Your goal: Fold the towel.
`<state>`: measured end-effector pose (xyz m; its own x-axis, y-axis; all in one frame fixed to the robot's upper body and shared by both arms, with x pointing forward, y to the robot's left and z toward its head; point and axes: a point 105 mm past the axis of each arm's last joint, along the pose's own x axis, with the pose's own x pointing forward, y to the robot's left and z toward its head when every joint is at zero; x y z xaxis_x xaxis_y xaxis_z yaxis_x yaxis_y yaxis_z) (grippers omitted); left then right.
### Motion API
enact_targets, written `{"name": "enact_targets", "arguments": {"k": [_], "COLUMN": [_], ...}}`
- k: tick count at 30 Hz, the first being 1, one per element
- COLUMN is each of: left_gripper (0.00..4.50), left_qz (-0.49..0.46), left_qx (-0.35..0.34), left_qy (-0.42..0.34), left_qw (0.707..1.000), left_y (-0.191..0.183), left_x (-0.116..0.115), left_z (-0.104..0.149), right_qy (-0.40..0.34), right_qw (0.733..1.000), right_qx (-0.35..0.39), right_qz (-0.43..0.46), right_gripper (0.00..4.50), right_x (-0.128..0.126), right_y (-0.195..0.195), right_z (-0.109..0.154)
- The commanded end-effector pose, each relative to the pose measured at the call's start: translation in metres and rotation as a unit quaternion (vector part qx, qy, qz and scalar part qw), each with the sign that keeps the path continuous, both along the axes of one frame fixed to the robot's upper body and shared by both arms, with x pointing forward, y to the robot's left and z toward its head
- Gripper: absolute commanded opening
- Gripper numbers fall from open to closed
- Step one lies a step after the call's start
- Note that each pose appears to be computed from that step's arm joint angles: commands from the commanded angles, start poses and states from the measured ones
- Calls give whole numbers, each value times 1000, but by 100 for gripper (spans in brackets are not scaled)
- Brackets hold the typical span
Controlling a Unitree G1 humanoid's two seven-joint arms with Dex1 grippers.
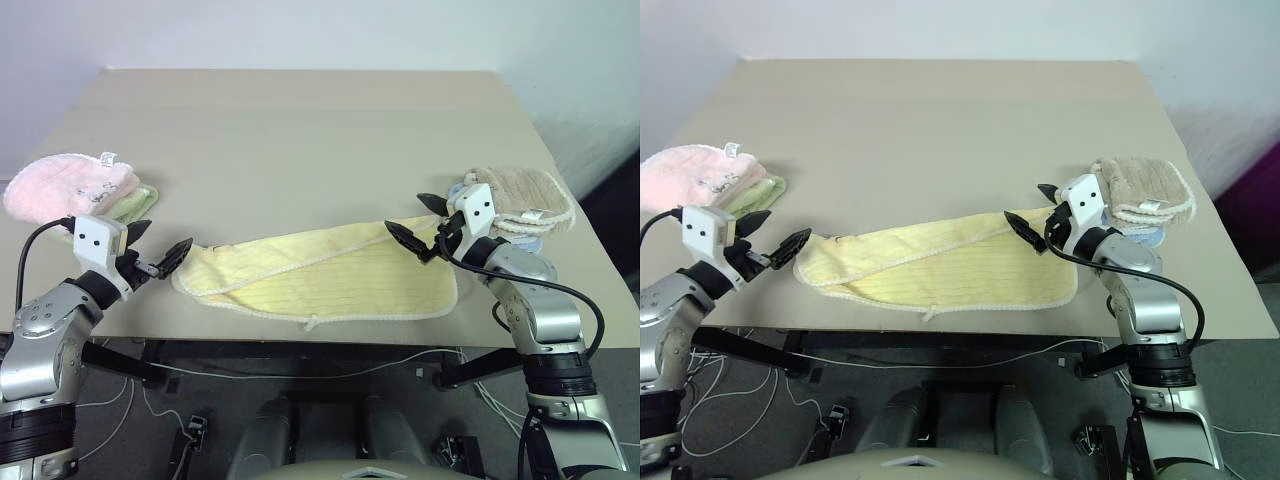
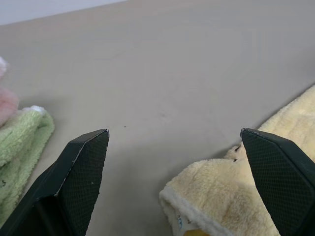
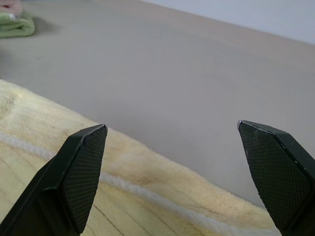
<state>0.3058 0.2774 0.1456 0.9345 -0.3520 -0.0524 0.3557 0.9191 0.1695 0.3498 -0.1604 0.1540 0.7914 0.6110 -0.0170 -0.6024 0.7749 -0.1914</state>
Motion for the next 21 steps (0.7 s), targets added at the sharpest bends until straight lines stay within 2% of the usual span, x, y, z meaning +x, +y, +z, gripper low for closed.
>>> {"name": "enact_targets", "arguments": {"k": [1, 6, 14, 18, 21], "left_gripper": [450, 450, 450, 450, 450], "left_qz": [-12, -41, -65, -167, -221], "left_qx": [7, 17, 60, 159, 206], "left_qy": [-21, -8, 11, 59, 89], "left_qw": [1000, 999, 996, 971, 949], "left_y": [-4, -9, 7, 4, 7], "left_x": [-2, -5, -8, -25, -35], "left_z": [16, 13, 20, 15, 15], "right_qy": [-23, -32, -30, -30, -30], "right_qw": [1000, 999, 999, 999, 999], "right_qx": [6, 19, 25, 31, 32], "right_qz": [5, -3, -6, -6, -6], "right_gripper": [447, 447, 447, 447, 447], "right_x": [-2, -4, -3, -1, 3], "right_y": [6, 10, 13, 17, 17], "right_z": [8, 9, 5, 3, 2]}}
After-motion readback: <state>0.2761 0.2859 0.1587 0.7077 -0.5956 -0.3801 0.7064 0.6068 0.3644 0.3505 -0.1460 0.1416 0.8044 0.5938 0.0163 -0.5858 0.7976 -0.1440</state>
